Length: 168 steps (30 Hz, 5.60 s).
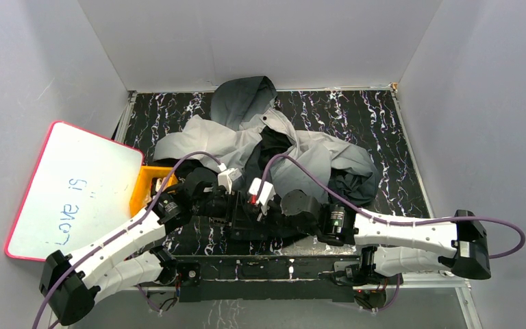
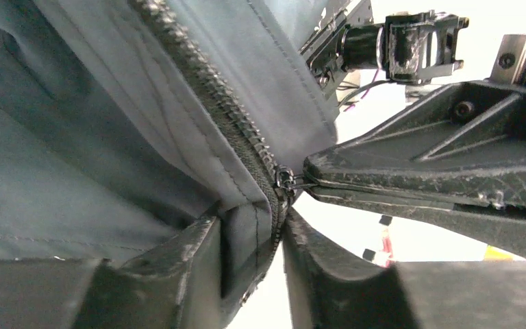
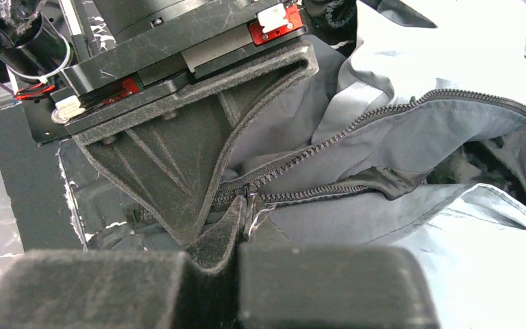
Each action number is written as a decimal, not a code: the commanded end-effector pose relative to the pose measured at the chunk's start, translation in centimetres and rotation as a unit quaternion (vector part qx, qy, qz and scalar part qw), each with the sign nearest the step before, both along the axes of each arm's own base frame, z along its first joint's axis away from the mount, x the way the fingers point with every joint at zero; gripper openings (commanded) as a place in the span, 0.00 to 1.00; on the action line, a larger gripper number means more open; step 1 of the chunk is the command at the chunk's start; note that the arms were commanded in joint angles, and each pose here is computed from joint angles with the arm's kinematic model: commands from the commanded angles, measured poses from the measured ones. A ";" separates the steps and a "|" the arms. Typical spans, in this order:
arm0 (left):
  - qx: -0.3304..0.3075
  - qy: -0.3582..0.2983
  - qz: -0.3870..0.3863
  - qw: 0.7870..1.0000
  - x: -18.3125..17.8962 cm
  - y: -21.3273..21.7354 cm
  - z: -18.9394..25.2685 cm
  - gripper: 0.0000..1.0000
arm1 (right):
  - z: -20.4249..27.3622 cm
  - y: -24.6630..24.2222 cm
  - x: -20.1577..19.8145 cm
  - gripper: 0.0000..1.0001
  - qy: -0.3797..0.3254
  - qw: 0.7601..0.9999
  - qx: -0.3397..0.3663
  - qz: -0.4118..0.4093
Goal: Zip up the jacket
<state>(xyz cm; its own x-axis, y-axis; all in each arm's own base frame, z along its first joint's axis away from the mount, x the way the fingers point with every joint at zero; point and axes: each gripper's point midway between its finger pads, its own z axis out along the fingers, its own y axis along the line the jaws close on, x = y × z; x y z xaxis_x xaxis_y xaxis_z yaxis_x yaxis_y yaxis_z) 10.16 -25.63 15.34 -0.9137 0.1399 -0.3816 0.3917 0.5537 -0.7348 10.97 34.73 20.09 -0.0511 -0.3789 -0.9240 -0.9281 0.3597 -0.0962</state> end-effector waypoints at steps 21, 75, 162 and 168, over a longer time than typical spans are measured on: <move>-0.003 0.079 -0.019 0.997 -4.2 1.8 -2.5 0.00 | 3.9 -2.0 12.5 0.00 -0.117 0.959 0.017 -0.258; 0.037 0.069 0.036 0.996 -4.9 4.8 -2.2 0.00 | 30.3 -31.5 38.6 0.00 -0.276 0.726 0.056 -0.627; 0.279 -0.178 0.000 0.944 22.9 -8.0 -0.5 0.72 | -5.9 -18.1 27.6 0.59 0.342 0.858 0.229 -0.308; 0.288 -0.175 0.006 0.941 22.9 -7.6 -1.1 0.72 | -6.4 -17.7 27.0 0.56 0.357 0.854 0.236 -0.296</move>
<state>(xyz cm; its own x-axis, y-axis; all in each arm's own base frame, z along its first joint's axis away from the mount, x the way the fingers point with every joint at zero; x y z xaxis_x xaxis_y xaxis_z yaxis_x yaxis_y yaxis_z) 32.95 -33.21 13.44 -0.7545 0.4166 -0.5072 0.5464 0.8268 -0.1336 38.15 16.47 12.86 -0.7299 0.3106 -0.6089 -0.2830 0.6736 0.6828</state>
